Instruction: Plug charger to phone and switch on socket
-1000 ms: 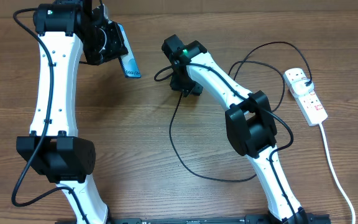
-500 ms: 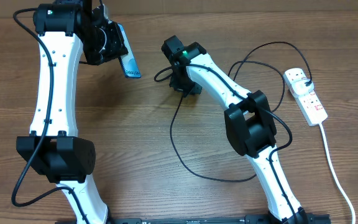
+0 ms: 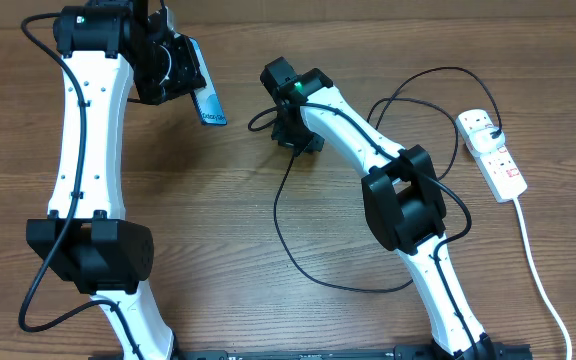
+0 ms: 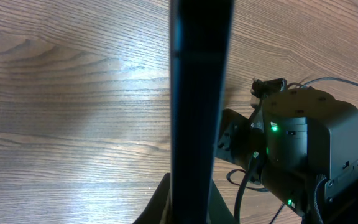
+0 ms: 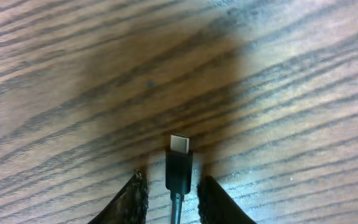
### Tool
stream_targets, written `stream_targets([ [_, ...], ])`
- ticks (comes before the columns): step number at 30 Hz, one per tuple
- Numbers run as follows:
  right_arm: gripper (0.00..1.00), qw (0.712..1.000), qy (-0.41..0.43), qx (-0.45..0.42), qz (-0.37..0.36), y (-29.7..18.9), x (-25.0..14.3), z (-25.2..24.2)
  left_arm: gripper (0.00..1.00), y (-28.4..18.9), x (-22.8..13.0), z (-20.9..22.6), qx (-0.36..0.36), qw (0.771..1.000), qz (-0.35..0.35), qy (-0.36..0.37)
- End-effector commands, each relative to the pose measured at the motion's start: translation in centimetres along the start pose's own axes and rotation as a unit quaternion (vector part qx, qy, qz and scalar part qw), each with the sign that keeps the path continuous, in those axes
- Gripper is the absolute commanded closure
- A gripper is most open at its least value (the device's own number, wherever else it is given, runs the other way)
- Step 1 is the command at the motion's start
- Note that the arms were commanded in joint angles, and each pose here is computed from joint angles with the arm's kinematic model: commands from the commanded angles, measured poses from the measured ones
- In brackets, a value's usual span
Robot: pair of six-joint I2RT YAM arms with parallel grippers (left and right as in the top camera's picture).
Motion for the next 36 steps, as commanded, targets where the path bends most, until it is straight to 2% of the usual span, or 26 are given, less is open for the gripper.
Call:
stream_targets([
  [1,0.78,0.999,-0.004,-0.012,0.05,2.5,-2.5,-0.5,0.96,-0.2,0.0,-0.5,-0.004,1.0,-0.004,0.004],
  [3,0.84,0.999,-0.004,-0.014,0.052,2.5,-2.6,-0.6,0.96,-0.2,0.0,-0.5,-0.004,1.0,-0.004,0.004],
  [11,0.85,0.998,-0.003,-0.017,0.055,2.5,-2.7,-0.7,0.96,-0.2,0.0,-0.5,-0.004,1.0,-0.004,0.004],
  [16,0.96,0.999,-0.004,-0.013,0.051,2.5,-2.5,-0.6,0.96,-0.2,-0.1,-0.5,-0.003,1.0,-0.003,0.004],
  [26,0.96,0.999,-0.001,-0.003,0.041,1.1,-1.3,-0.6,0.96,-0.2,-0.1,-0.8,-0.012,1.0,0.0,0.009],
  [30,0.96,0.996,-0.057,0.066,0.034,-3.2,-0.3,1.0,0.96,-0.5,-0.5,-3.5,-0.096,0.992,0.012,0.081],
  [36,0.96,0.972,-0.145,0.185,0.014,-12.7,-1.1,3.4,0.96,-2.2,-0.2,-8.1,-0.234,0.96,0.002,0.151],
])
Point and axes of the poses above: each gripper's point midway between its finger pads, its own y axis out along the fingers, its own z axis along the line the jaws close on, x = y × z, the point moved 1 cm from there along -y, back along the fingers, and after that the axes turned 3 degrees about -y, right-handed, at the moved point
